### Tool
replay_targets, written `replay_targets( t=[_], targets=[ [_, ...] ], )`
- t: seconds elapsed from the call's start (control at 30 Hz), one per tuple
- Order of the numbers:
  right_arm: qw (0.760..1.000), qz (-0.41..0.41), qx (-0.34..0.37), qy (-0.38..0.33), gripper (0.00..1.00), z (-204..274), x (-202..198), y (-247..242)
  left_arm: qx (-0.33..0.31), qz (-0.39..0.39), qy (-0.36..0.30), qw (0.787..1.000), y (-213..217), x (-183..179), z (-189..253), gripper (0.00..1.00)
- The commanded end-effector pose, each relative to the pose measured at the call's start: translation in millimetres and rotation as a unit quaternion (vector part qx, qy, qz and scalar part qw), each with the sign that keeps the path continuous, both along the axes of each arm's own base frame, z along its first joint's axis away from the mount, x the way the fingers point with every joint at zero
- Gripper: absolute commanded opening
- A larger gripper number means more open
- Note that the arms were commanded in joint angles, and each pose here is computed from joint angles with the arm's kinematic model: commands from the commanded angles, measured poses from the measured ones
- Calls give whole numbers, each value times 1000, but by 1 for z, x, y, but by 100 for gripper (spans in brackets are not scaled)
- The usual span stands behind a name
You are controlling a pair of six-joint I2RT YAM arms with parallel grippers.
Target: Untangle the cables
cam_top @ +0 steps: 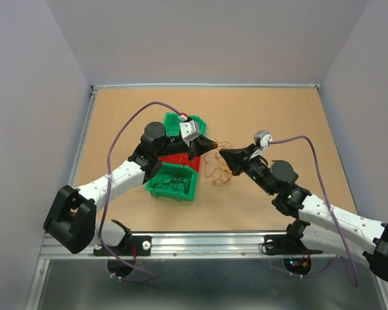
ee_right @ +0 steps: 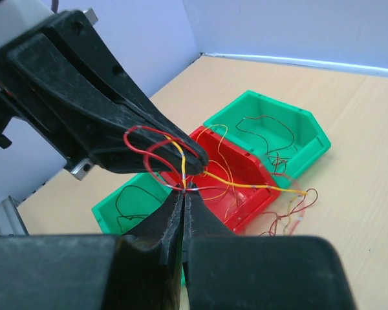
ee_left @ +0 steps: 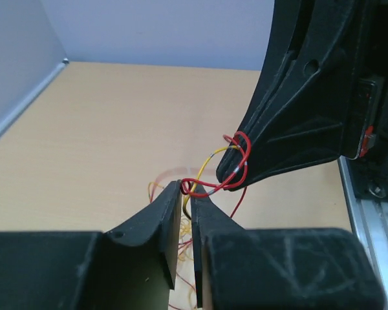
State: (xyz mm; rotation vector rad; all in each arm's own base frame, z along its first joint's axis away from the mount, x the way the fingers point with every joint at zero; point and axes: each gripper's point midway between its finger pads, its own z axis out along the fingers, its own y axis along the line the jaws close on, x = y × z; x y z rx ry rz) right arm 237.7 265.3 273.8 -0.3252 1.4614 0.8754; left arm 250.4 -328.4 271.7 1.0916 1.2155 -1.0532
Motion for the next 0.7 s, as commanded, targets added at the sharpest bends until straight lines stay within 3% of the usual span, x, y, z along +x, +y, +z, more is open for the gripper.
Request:
replay_targets(
  t=[0.0, 0.37, 0.67],
  targets=[
    [998, 7, 48, -43, 0, 48, -5, 0, -23, -8, -31, 999, -5, 2, 25, 0],
    [982, -170, 76, 6, 1, 20, 5, -83, -24, 155, 6, 988, 37, 64, 14, 0],
    [950, -266, 164, -2, 1, 48, -11, -152, 25, 129, 35, 991, 30, 75, -26, 0]
  ],
)
